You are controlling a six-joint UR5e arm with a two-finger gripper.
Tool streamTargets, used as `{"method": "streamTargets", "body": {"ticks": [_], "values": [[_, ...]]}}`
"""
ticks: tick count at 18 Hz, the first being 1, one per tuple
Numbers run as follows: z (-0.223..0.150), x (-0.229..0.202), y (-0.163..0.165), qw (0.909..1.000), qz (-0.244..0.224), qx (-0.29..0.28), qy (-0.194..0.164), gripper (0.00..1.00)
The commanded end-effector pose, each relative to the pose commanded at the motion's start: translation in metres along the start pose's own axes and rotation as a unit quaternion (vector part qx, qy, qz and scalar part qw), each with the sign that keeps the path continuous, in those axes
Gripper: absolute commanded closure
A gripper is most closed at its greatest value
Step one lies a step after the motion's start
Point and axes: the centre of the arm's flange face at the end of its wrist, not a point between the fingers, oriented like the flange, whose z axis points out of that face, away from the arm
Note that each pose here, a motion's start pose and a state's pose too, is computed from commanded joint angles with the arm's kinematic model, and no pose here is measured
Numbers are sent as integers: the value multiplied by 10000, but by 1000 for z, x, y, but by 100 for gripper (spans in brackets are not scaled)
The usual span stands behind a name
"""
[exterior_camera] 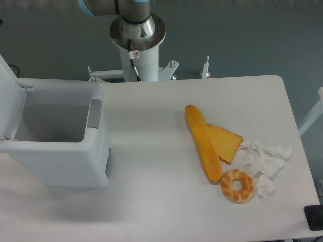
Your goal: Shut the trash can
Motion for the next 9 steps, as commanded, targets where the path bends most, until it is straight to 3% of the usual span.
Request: {"method": "streamTargets", "body": {"ticks": [9], "values": [[12,0,1,9999,62,-68,136,0]]}}
